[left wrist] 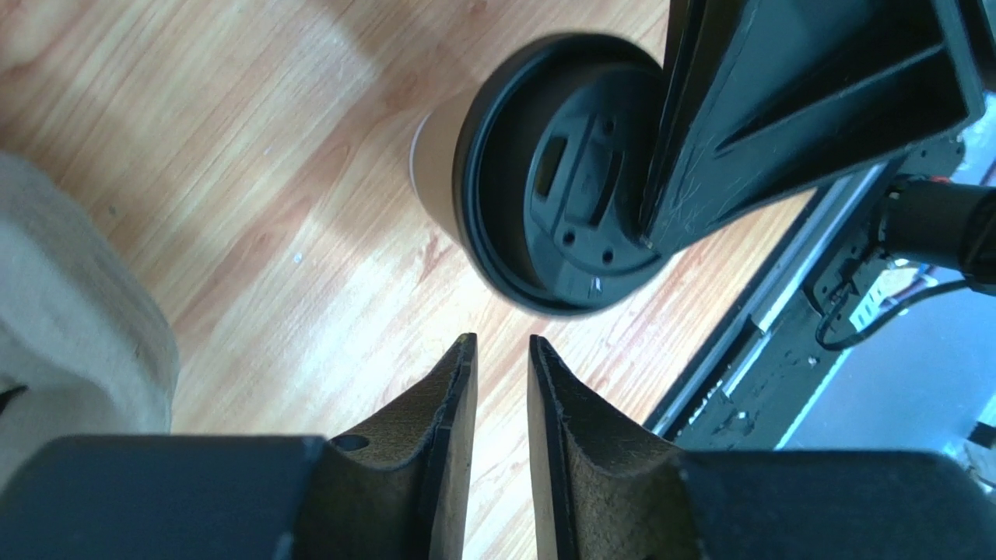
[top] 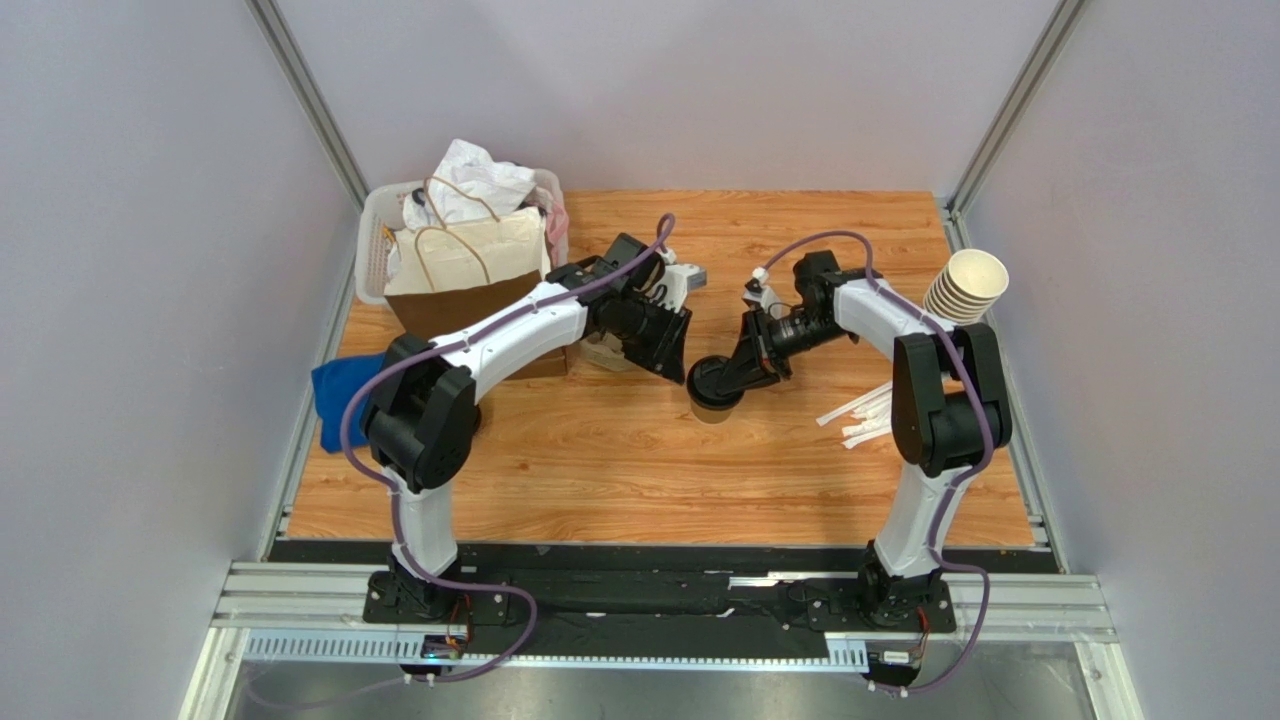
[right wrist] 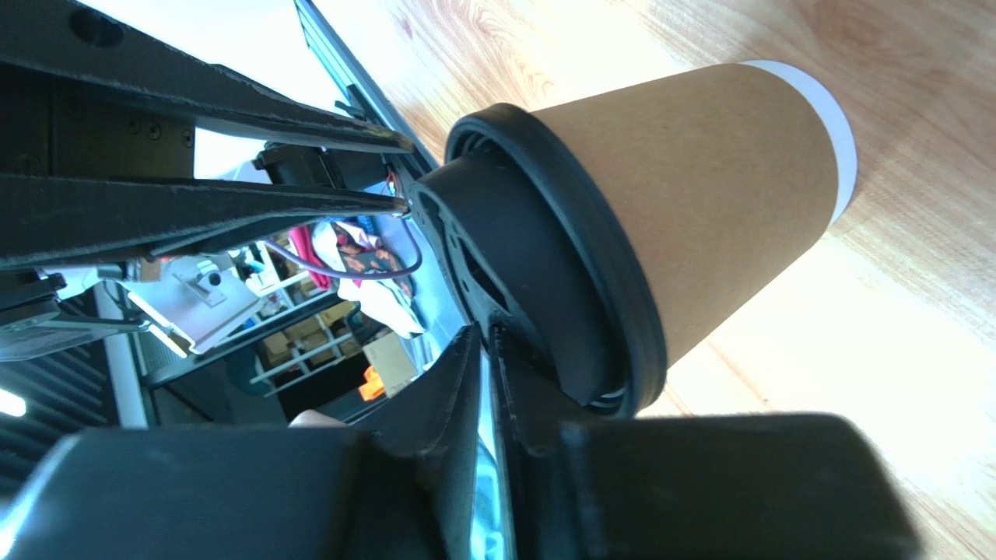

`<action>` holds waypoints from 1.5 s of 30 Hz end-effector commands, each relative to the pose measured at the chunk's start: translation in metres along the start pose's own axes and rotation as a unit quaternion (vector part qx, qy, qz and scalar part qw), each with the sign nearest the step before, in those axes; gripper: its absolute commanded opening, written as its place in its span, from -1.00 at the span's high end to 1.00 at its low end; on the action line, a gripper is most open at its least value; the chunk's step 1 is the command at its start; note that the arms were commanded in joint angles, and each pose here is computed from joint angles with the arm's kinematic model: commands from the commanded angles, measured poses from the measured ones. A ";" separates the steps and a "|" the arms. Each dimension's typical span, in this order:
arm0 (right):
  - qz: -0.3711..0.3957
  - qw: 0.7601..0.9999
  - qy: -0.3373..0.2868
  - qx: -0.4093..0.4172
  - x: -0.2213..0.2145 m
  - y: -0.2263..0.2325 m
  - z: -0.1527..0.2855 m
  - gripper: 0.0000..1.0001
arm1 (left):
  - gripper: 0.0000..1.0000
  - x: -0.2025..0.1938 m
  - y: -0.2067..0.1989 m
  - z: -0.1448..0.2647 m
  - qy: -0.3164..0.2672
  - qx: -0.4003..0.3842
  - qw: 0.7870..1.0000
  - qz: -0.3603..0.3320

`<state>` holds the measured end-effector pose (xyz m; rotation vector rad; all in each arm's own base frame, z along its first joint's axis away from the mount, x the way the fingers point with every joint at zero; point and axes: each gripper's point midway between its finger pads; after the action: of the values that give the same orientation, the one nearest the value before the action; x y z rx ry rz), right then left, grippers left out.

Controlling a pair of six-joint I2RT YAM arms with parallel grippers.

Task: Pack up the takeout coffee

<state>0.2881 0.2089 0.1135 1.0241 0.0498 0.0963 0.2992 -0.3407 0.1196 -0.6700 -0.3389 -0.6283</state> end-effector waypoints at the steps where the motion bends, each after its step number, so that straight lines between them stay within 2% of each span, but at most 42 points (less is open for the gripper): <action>1: 0.057 0.997 -0.037 -0.033 0.016 0.003 0.008 0.61 | 0.38 0.016 -0.020 0.032 -0.049 -0.040 0.998 -0.002; 6: 0.080 0.996 -0.048 -0.015 0.017 0.032 0.023 0.38 | 0.37 0.012 -0.023 0.030 -0.039 -0.051 0.998 0.010; 11: 0.101 0.993 -0.056 -0.017 0.015 0.047 0.035 0.34 | 0.35 0.009 -0.021 0.021 -0.026 -0.057 0.998 0.016; 16: 0.098 0.993 -0.058 -0.036 0.015 0.041 0.044 0.41 | 0.34 0.016 -0.018 0.016 -0.030 -0.055 0.998 0.015; 23: 0.081 0.983 -0.100 -0.129 0.041 -0.006 0.061 0.65 | 0.34 0.018 -0.025 0.006 -0.025 -0.068 0.997 0.015; 33: 0.068 0.981 -0.114 -0.140 0.060 -0.025 0.054 0.67 | 0.34 0.019 -0.016 -0.011 -0.014 -0.051 0.998 0.020; 45: 0.053 0.985 -0.104 -0.123 0.059 -0.032 0.043 0.66 | 0.36 0.014 -0.003 -0.026 0.000 -0.036 0.999 0.026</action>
<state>0.3419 0.1560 0.1027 0.7598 -0.1599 0.0710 0.2990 -0.3598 0.1065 -0.7486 -0.2701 -0.5908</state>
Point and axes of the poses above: each gripper's point midway between its finger pads, its own z axis back along the fingers, its own y axis along the line the jaws close on, x = y × z, and after that the axes turned 1 degree about z, right-handed
